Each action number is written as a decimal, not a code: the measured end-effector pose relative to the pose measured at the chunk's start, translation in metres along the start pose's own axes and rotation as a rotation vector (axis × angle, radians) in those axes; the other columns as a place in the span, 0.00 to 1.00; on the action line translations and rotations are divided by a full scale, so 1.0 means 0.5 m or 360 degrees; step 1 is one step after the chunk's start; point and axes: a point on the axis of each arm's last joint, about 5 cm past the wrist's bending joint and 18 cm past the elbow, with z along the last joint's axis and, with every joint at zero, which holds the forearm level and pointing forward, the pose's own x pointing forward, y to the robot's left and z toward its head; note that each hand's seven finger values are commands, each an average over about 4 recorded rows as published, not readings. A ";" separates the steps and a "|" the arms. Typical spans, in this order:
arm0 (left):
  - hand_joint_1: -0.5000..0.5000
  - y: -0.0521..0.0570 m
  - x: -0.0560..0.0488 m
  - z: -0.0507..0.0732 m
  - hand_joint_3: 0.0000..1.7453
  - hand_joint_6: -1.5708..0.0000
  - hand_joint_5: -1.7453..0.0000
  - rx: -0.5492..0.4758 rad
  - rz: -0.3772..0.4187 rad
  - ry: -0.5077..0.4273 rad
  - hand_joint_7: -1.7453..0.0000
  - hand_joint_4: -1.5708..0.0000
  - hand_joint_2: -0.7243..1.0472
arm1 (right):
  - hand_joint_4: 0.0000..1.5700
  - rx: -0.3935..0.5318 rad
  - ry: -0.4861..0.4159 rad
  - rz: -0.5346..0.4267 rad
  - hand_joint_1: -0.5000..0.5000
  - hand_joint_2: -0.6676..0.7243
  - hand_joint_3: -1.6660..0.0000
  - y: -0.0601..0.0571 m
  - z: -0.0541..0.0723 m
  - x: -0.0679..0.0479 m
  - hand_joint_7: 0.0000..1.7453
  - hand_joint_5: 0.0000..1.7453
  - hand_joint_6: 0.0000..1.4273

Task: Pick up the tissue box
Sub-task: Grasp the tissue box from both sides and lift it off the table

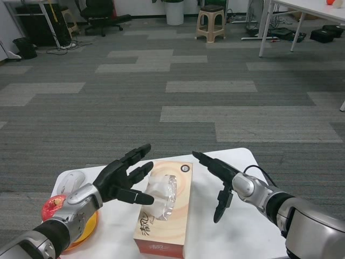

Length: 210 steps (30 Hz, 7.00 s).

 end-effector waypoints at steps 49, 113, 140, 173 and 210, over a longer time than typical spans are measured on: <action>1.00 0.024 -0.007 -0.013 0.04 1.00 1.00 0.0536 -0.0205 0.0774 1.00 0.98 0.80 | 0.00 -0.0111 0.0135 0.0129 0.07 0.57 0.90 0.039 -0.006 0.008 0.00 0.00 0.00; 1.00 -0.051 0.065 -0.021 0.05 1.00 1.00 0.0424 -0.0059 0.0525 1.00 0.95 0.75 | 0.00 -0.0173 0.0152 -0.0261 0.04 0.56 0.86 0.024 -0.001 0.015 0.00 0.00 0.00; 1.00 -0.062 0.073 -0.024 0.05 1.00 1.00 0.0381 -0.0014 0.0509 1.00 0.95 0.75 | 0.00 -0.0176 0.0139 -0.0355 0.08 0.55 0.86 0.027 0.001 0.017 0.00 0.00 0.00; 1.00 -0.063 0.078 -0.012 0.05 1.00 1.00 0.0233 -0.0037 0.0357 1.00 0.95 0.75 | 0.00 -0.0122 0.0090 -0.0394 0.08 0.55 0.86 0.001 0.005 0.015 0.00 0.00 0.00; 1.00 -0.061 0.073 0.004 0.05 1.00 1.00 0.0160 -0.0052 0.0196 1.00 0.95 0.75 | 0.00 -0.0012 0.0035 -0.0376 0.08 0.41 0.82 -0.014 0.007 0.008 0.00 0.00 0.00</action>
